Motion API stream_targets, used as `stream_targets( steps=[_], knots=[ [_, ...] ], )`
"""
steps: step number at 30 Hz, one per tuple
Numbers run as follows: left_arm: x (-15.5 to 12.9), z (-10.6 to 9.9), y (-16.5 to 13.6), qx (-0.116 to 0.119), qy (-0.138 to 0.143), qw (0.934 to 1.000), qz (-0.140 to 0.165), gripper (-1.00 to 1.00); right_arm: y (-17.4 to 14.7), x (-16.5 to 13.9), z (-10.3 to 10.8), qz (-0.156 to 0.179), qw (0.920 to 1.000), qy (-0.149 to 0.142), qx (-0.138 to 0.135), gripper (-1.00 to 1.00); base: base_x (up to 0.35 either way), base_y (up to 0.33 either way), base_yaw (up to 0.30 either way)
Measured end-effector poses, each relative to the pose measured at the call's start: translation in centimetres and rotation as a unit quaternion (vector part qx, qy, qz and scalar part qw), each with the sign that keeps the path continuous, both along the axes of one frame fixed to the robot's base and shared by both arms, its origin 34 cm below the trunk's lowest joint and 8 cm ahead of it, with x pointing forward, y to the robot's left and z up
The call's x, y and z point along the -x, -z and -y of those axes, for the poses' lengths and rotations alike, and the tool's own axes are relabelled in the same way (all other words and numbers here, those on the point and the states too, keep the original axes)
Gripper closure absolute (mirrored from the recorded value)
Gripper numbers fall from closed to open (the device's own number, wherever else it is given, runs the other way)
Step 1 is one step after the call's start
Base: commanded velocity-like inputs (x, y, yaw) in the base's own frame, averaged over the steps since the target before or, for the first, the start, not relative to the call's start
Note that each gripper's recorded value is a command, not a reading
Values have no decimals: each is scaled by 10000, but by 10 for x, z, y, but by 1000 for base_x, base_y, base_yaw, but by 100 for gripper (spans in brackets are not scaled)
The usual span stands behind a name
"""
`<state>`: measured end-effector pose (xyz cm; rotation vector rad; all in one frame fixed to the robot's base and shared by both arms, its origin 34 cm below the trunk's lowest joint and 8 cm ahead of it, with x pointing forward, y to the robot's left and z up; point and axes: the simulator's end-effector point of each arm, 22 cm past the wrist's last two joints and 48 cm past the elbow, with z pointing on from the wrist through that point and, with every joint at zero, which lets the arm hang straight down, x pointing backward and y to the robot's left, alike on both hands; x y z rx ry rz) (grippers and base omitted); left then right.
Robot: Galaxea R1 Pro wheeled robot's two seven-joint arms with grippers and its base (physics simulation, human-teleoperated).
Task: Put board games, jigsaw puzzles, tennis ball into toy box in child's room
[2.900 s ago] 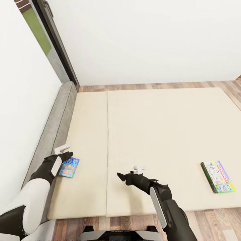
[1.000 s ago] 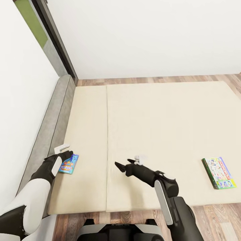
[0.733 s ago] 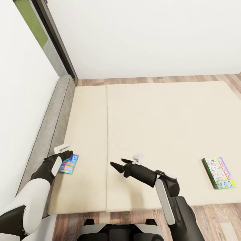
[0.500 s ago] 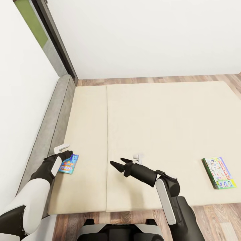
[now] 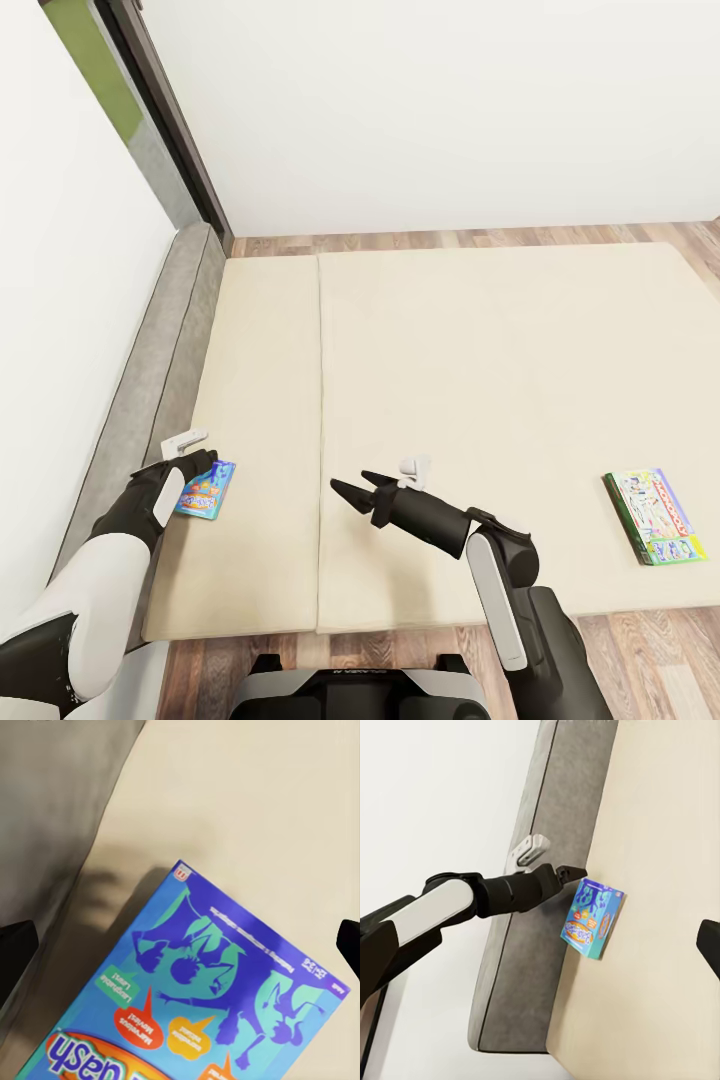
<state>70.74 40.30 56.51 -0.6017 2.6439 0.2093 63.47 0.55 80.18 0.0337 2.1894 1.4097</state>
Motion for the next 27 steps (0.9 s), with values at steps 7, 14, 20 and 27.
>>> stream_targets(
  steps=[7, 14, 20, 27],
  knots=[
    [0, 1, 0, 9, 4, 10000, 2, -100, 1, 0, 1, -29, 10000, 2, 14, -100, 0, 0, 0],
    [2, 1, 5, 10, 5, 10000, -31, -100, 6, 0, 5, -103, 9999, 46, 15, -100, 0, 0, 0],
    [5, 1, 10, 12, 7, 10000, -68, -100, 11, 0, 7, -157, 9998, 71, 14, -100, 0, 0, 0],
    [9, 1, 15, 11, 8, 9999, -118, -100, 16, 2, 7, -216, 9997, 62, -4, -100, 0, 0, 0]
  ],
)
